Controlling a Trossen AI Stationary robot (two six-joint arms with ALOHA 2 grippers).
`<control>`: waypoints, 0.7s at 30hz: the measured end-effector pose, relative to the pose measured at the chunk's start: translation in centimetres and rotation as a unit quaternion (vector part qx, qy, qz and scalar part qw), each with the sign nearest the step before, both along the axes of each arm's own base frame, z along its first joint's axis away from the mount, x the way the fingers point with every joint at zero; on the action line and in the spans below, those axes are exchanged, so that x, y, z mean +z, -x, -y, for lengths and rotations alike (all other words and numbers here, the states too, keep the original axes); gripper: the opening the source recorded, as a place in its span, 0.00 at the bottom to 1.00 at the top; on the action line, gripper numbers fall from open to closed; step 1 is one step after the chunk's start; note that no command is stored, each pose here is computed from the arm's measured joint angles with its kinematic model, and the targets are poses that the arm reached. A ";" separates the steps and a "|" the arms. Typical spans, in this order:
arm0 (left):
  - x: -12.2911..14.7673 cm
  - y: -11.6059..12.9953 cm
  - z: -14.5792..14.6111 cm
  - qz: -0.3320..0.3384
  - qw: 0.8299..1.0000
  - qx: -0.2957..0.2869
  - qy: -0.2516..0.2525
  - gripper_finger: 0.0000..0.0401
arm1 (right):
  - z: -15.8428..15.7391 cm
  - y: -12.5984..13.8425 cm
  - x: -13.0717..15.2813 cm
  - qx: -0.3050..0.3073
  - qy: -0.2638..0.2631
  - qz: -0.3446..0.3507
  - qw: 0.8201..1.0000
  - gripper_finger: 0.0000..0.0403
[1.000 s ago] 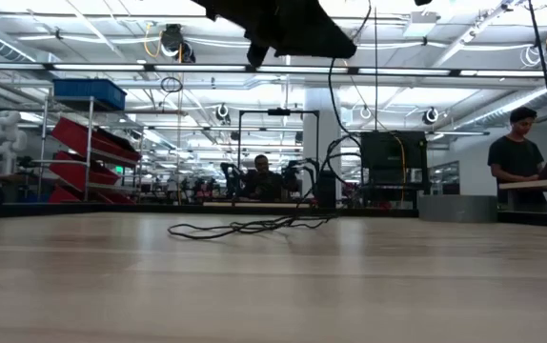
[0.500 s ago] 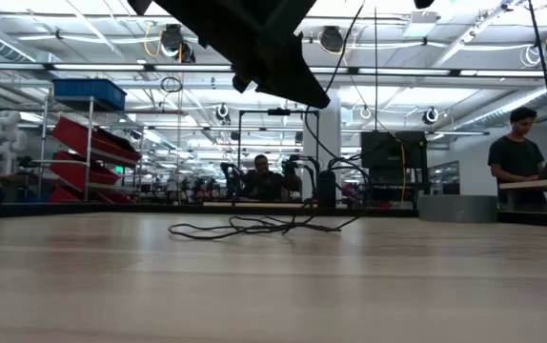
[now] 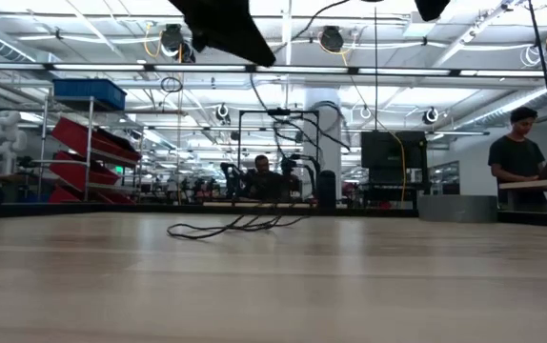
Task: Coil cords
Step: Coil the black wire onto the spool
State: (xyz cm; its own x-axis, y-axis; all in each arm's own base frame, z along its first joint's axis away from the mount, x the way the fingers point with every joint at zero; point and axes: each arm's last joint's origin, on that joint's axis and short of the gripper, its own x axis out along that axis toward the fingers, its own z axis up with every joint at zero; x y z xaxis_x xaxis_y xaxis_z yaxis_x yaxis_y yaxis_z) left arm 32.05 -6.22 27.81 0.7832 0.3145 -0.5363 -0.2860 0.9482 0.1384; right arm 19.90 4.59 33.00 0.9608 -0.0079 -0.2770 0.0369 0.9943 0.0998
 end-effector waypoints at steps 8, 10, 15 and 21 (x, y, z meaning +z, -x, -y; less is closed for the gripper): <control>2.8 2.1 0.1 0.037 0.999 -0.013 0.015 0.00 | -0.3 -1.1 -1.3 0.004 0.027 -0.039 0.999 0.00; 3.4 2.5 -0.2 0.044 0.998 -0.032 0.034 0.00 | -0.4 -1.6 -1.8 -0.004 0.048 -0.051 0.998 0.00; 4.3 3.0 -0.6 0.056 0.990 -0.082 0.101 0.00 | -0.1 -2.8 -2.8 -0.038 0.089 -0.073 0.993 0.00; 4.8 3.2 -1.5 0.070 0.987 -0.070 0.127 0.00 | -0.1 -3.9 -3.1 -0.034 0.115 -0.063 0.991 0.00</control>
